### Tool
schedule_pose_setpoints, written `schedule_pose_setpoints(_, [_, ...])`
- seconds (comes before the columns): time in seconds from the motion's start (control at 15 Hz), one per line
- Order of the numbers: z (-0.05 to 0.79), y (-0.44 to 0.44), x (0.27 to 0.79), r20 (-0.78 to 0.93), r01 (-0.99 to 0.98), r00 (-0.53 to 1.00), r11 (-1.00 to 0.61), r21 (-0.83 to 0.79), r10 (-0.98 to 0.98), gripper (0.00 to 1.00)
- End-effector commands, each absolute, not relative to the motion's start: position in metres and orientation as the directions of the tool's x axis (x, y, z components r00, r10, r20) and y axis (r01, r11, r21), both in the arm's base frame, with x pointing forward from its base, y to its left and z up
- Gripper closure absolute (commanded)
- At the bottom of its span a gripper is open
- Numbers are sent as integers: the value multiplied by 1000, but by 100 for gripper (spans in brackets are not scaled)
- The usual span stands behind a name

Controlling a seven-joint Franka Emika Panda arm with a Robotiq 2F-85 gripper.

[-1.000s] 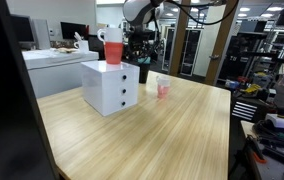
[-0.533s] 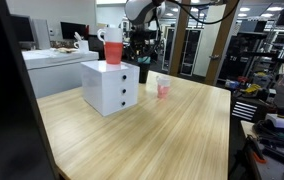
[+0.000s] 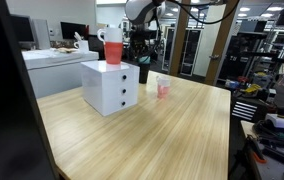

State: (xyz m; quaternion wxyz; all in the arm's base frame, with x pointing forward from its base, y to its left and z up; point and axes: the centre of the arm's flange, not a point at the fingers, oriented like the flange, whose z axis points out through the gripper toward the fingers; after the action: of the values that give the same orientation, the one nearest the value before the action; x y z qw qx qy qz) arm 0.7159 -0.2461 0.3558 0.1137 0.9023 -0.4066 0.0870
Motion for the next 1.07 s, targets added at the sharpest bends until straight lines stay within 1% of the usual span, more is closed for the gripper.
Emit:
schedule_pose_setpoints(0.0, [364,-242,702,258,-761,645,-636,129,-719,92])
schedule_pose_setpoints(0.27, [369,-240,702,256,-759,647,-639,128,-718,93])
schedule_pose_setpoints(1.0, [407,-235,699,279,-759,641,-644,94,-715,93])
